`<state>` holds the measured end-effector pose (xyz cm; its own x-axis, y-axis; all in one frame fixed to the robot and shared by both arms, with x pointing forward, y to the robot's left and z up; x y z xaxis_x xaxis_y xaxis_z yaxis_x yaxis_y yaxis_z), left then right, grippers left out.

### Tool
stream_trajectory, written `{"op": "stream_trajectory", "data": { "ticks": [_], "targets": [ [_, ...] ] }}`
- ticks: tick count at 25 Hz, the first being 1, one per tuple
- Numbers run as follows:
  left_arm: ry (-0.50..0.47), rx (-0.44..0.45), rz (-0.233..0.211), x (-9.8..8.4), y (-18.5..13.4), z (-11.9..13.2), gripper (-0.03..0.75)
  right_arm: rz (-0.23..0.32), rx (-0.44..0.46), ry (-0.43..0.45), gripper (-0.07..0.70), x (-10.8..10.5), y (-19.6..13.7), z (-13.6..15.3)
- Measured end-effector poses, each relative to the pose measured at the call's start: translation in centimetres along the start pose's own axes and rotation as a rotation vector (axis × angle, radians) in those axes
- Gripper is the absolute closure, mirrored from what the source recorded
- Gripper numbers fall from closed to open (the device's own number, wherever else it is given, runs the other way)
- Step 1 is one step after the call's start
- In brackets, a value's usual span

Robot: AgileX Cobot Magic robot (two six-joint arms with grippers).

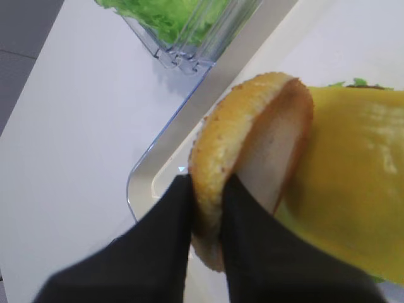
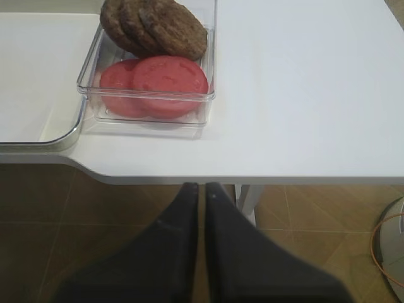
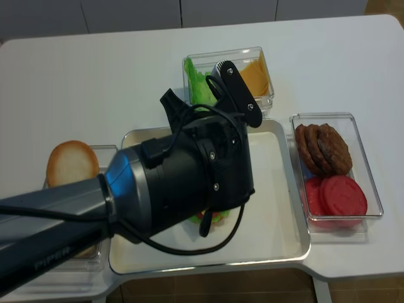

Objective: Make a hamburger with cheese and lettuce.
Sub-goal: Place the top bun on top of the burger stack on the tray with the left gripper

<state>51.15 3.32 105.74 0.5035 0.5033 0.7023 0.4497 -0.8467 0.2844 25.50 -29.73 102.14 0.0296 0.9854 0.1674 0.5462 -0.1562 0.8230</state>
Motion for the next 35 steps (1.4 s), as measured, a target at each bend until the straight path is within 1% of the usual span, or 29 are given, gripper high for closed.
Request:
{"op": "stream_trajectory", "data": {
  "ticks": [6, 12, 17, 23, 30, 35],
  "targets": [
    [-0.001, -0.002, -0.004, -0.01, 0.02, 0.00, 0.628, 0.000, 0.000, 0.000, 0.604, 0.00, 0.00, 0.00],
    [-0.001, -0.002, -0.027, -0.01, 0.02, 0.00, 0.628, 0.002, 0.000, 0.000, 0.604, 0.00, 0.00, 0.00],
    [-0.001, -0.002, -0.027, -0.01, 0.02, 0.00, 0.628, 0.002, 0.000, 0.000, 0.604, 0.00, 0.00, 0.00],
    [0.024, -0.012, -0.018, 0.30, 0.15, -0.01, 0.628, 0.002, 0.000, 0.000, 0.604, 0.00, 0.00, 0.00],
    [0.026, 0.005, -0.001, -0.32, 0.23, 0.63, 0.628, 0.002, 0.000, 0.000, 0.604, 0.00, 0.00, 0.00],
    [0.027, -0.002, 0.005, -0.49, 0.34, 0.44, 0.628, 0.002, 0.000, 0.000, 0.604, 0.00, 0.00, 0.00]
  ]
}}
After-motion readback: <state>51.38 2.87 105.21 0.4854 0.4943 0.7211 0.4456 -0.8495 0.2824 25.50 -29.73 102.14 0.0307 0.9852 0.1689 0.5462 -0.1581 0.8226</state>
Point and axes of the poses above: a point on each arm's last joint axis where the gripper is mounted, z pointing out along that axis toward the gripper, x along the wrist's bending axis when the last joint is at zero, y = z × x, the point moved 3 cm from there along z, pointing out along that axis toward the gripper, and after that the axes turned 12 degrees about z, right-handed, at the moved point
